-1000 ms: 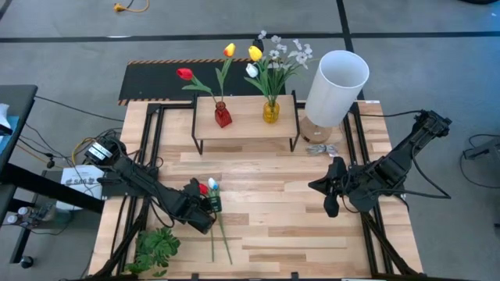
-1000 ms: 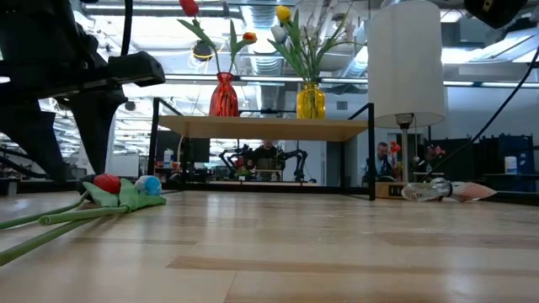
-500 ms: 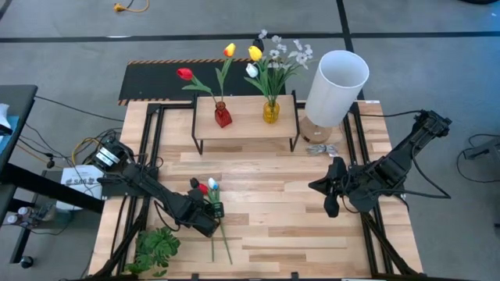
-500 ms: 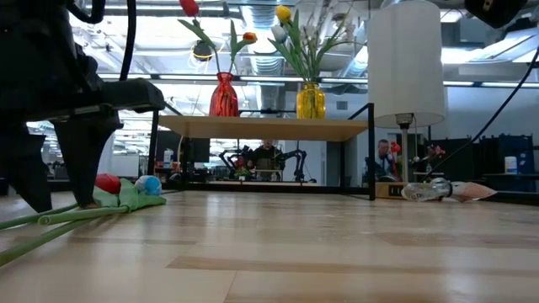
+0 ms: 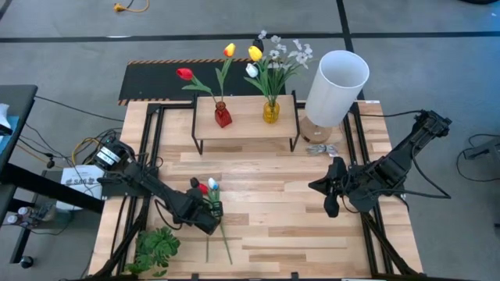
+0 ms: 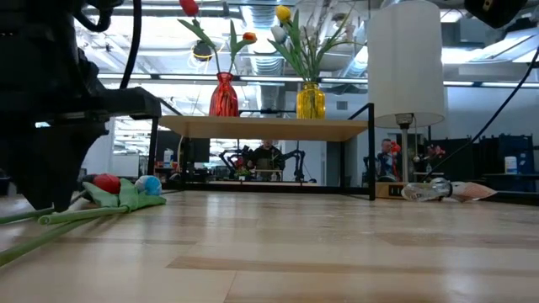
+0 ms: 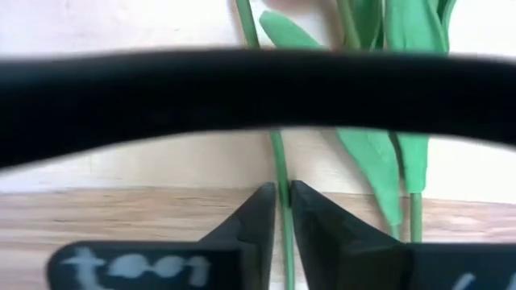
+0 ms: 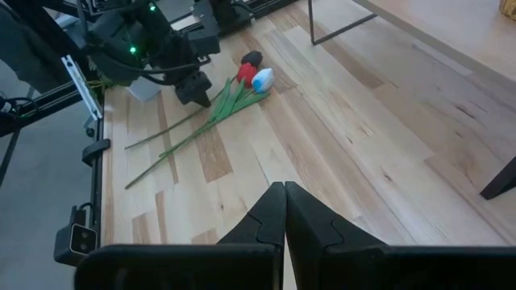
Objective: Pick and place flowers into a vace then onto a shelf
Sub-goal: Put the black tulip into the red flower vase
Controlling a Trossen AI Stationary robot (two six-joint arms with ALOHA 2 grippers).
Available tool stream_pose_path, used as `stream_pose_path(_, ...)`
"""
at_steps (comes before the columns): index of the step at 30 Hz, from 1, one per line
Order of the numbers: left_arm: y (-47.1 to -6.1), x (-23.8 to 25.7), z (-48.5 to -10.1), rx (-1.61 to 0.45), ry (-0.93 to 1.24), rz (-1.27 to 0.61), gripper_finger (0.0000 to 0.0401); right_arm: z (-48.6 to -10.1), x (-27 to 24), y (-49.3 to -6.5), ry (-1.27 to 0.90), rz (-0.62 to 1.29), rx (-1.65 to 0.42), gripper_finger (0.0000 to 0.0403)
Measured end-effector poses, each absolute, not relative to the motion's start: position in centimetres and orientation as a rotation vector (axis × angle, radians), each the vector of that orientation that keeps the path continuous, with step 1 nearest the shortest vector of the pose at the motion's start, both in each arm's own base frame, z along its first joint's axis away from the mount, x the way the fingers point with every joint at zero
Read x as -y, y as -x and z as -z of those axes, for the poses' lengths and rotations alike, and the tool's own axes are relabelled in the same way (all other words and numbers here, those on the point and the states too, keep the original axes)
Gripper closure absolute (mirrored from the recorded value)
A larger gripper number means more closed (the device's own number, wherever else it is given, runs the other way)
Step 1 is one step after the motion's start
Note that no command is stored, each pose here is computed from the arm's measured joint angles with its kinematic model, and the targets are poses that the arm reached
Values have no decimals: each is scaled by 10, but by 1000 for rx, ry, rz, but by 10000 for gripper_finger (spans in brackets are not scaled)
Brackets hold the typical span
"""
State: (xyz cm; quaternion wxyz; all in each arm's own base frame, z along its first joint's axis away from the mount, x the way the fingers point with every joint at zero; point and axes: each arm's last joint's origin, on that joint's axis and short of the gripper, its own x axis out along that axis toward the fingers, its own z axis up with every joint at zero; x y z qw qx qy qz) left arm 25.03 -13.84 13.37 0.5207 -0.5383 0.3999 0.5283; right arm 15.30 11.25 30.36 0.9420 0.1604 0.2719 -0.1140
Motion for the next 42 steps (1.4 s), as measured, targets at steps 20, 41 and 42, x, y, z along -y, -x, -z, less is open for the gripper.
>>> stream_pose_path(20,-268,147,-162,-1171,936,-889,401,-304,-113,-153,-332,230,-551,403)
stream_pose_path(41,-331,167,-285,-960,552,-219,401,-305,-113,-154,-339,227,-546,403)
stream_pose_path(42,-333,167,-291,-917,529,-221,401,-305,-113,-154,-339,227,-546,403)
